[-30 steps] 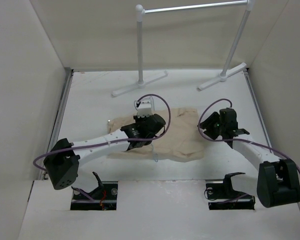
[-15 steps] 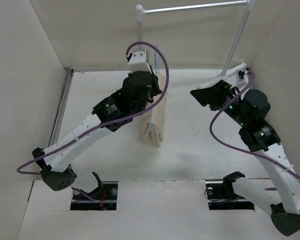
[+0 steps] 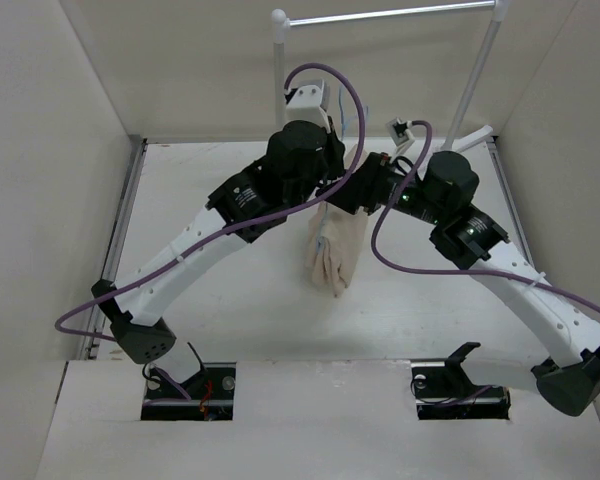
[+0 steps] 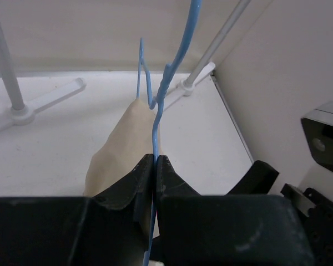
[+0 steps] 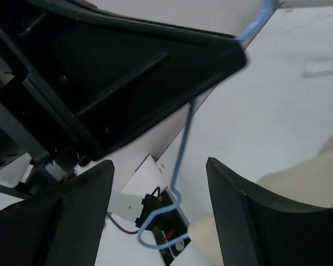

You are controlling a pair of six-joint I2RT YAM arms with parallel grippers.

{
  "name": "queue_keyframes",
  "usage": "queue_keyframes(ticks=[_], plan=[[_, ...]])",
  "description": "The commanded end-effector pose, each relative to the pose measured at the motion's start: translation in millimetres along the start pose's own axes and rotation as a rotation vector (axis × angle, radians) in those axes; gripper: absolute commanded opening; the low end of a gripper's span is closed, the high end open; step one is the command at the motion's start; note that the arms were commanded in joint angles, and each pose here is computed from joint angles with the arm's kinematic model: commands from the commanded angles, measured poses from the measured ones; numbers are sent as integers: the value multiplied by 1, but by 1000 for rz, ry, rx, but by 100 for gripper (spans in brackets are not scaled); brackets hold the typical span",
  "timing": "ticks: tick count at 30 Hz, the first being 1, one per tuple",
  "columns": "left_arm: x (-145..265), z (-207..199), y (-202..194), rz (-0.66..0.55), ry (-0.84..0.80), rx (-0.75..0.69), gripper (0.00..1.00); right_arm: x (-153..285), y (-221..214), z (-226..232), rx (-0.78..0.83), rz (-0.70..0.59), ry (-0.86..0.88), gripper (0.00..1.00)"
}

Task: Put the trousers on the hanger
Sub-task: Place the hanger at the clothesline.

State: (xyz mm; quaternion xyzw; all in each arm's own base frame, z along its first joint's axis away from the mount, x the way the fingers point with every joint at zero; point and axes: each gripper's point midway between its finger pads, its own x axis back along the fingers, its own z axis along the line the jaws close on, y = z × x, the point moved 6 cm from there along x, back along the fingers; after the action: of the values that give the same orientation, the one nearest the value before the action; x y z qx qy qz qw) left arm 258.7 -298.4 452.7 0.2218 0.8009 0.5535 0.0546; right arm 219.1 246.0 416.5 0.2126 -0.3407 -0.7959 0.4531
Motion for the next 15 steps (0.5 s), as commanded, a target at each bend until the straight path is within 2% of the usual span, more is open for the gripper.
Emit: queue_keyframes(ticks=[1, 4, 6, 11, 13, 15], plan=[[9, -12, 36, -106, -83, 65, 0, -3, 13, 27, 65, -30, 130, 70], [6, -10, 33, -100, -80, 63, 0, -11, 7, 23, 49, -13, 122, 55], [4, -8, 33, -97, -75, 62, 0, -13, 5, 21, 43, -13, 109, 51], [2, -4, 34, -104, -70, 68, 0, -17, 0, 14, 31, -19, 84, 30], [2, -4, 35, -104, -75, 70, 0, -21, -1, 11, 29, -14, 82, 26], [2, -4, 35, -106, -77, 75, 0, -24, 0, 10, 24, -17, 78, 15]])
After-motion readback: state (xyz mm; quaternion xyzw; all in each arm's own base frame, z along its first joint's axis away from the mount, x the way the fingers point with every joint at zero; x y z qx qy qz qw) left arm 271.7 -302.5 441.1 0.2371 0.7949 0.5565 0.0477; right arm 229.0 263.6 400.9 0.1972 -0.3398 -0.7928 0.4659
